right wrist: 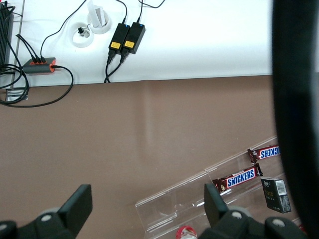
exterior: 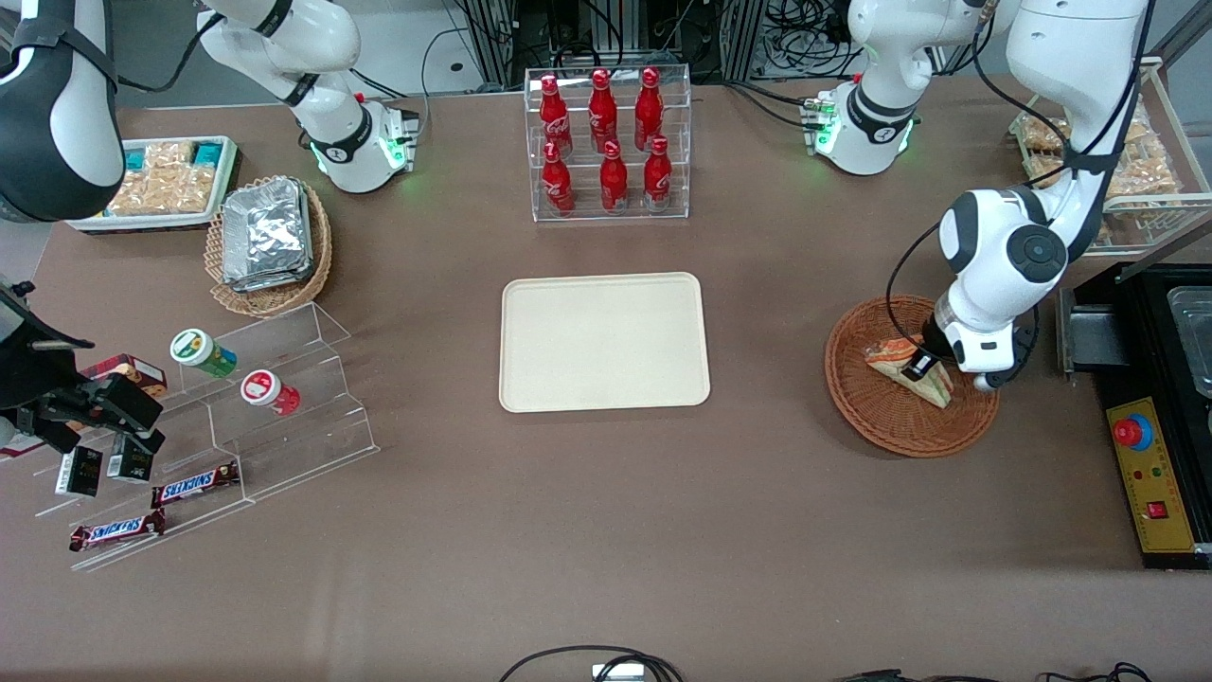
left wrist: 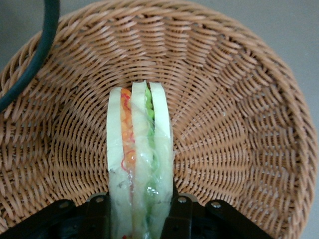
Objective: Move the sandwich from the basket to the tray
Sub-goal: 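Lower the left gripper and close it on the sandwich, then lift the sandwich and carry it over the cream tray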
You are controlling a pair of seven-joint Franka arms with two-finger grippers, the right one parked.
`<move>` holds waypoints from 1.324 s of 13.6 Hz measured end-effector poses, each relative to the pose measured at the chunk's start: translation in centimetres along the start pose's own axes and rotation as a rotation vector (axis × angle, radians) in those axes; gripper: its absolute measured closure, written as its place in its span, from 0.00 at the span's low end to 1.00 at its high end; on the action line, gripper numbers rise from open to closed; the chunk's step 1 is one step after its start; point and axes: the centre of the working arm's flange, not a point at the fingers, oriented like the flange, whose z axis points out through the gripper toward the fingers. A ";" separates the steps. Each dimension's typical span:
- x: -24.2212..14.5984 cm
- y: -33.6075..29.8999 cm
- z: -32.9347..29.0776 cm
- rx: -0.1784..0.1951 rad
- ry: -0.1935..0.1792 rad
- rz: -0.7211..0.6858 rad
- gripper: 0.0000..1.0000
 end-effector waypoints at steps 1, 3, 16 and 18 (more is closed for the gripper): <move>0.2 0.2 -0.9 0.002 0.001 0.005 0.67; 0.6 0.8 -4.2 0.031 -0.018 0.038 0.76; -15.7 15.2 -19.3 0.076 -0.005 0.714 0.80; -19.5 16.3 -19.4 0.084 0.010 0.773 0.80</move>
